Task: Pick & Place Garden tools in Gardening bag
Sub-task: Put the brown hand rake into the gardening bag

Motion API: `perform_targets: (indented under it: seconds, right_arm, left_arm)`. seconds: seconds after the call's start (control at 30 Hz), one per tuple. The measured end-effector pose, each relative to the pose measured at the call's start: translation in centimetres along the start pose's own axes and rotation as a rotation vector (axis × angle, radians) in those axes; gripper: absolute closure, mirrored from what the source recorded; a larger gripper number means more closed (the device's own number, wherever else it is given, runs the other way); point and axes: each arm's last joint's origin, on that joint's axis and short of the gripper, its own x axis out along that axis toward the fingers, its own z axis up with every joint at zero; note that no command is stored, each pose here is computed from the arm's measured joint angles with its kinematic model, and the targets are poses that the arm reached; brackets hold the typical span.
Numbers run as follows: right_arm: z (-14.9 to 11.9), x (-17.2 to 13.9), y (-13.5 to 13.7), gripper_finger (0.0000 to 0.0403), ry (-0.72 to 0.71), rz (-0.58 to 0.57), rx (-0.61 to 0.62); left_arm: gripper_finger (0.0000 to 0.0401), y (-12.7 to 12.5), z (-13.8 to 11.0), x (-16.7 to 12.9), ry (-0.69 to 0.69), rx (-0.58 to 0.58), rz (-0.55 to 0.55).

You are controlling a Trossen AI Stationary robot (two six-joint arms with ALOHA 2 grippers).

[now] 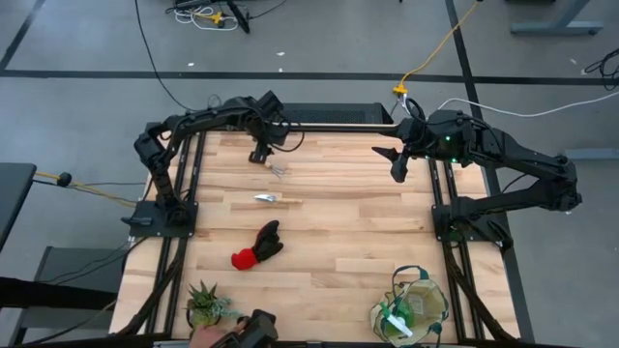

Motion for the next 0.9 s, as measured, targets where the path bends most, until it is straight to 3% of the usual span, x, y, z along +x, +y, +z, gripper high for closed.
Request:
perform_targets:
  seconds: [0.9]
  right_arm:
    - [0.4, 0.0, 0.0, 0.0179, -0.038, -0.001, 0.007]
  left_arm:
    - [0.0206, -0.4, -1.5, 3.2, 0.161, -0.018, -0.131]
